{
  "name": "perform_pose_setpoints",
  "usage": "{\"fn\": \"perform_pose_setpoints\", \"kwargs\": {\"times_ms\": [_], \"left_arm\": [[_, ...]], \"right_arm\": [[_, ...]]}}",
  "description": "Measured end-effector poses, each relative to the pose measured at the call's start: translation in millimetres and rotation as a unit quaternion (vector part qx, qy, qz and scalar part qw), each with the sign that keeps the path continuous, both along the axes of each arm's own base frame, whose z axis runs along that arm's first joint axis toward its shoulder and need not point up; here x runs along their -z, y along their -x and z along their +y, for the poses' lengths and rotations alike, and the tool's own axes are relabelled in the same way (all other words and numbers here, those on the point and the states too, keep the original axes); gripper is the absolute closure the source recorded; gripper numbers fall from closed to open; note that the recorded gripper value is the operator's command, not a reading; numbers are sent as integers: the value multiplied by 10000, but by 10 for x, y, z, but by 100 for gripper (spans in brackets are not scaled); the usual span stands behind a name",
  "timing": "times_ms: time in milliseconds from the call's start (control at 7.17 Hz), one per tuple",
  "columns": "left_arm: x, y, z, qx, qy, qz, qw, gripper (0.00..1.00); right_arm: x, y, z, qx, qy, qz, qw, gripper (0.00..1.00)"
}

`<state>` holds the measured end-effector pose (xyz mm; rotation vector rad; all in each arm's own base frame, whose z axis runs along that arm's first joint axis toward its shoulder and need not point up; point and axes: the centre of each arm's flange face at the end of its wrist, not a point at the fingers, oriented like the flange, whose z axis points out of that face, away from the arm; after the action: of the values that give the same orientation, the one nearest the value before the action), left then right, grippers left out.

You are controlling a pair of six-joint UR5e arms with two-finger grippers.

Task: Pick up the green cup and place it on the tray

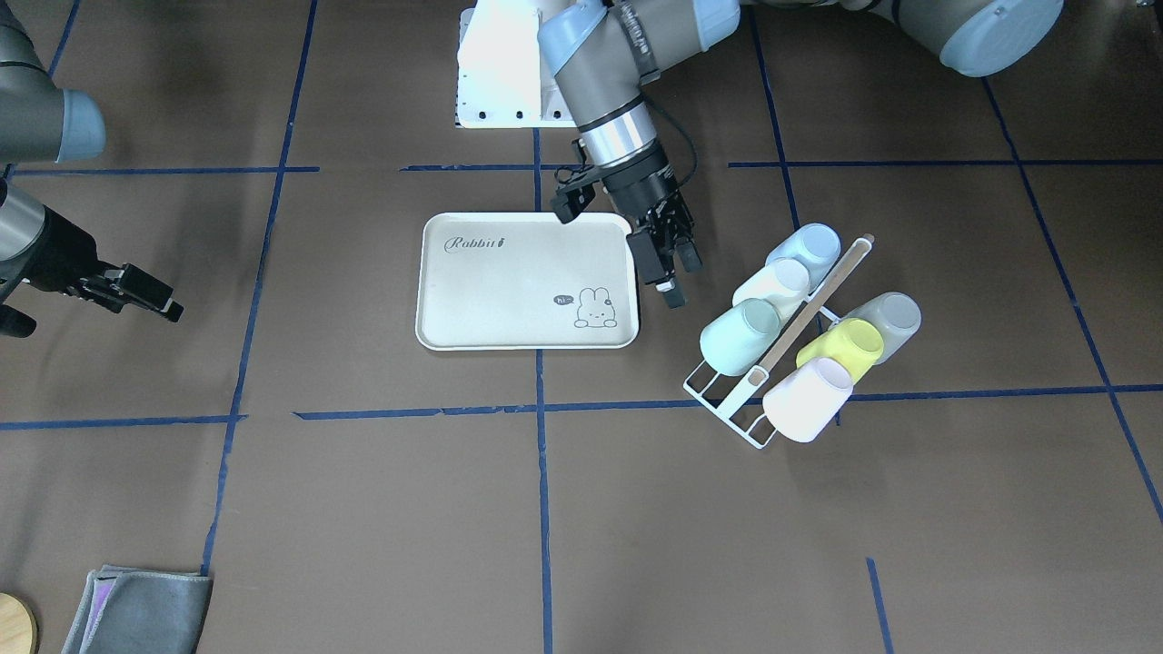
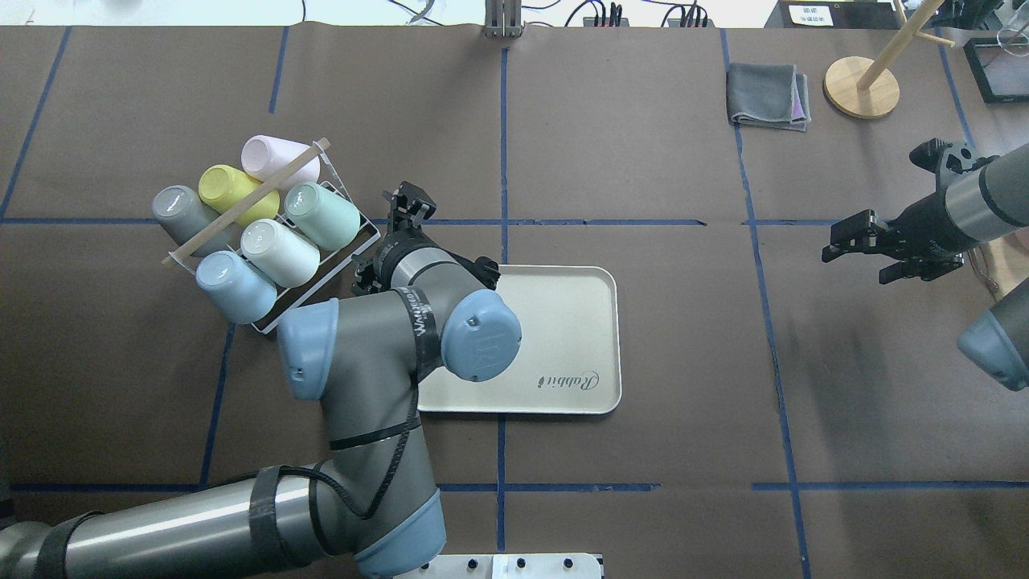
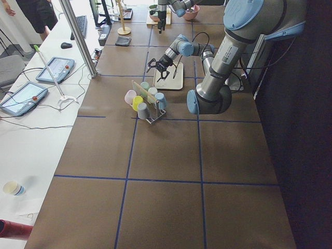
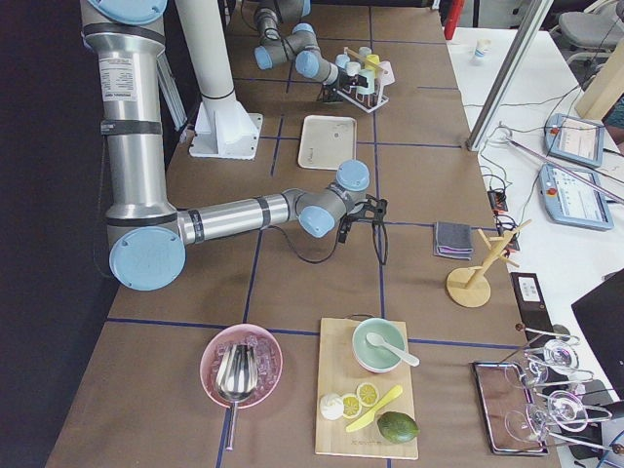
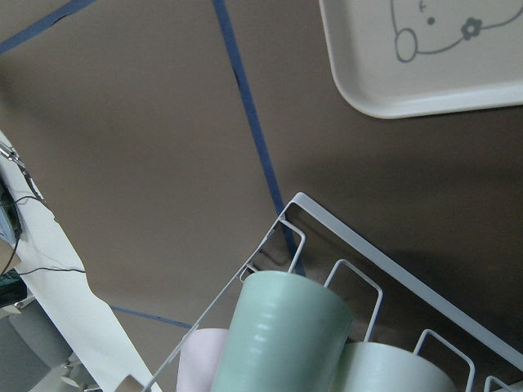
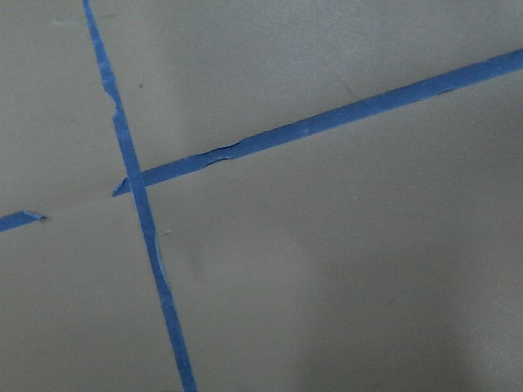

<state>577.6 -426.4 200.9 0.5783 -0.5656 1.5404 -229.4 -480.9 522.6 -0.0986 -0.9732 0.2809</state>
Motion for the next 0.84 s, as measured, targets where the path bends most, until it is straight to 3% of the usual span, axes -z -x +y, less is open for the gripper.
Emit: {"fn": "perform_pose_setpoints", "kwargs": {"times_ms": [418, 837], "left_arm": [[-336, -376, -58, -87, 89, -1360, 9906, 0], [-490, -407, -45, -91, 232, -1997, 9795, 0]], "right_arm": [[-81, -11, 2, 9, 39, 46, 10000, 0], [-103, -8, 6, 13, 56, 57, 10000, 0]]}}
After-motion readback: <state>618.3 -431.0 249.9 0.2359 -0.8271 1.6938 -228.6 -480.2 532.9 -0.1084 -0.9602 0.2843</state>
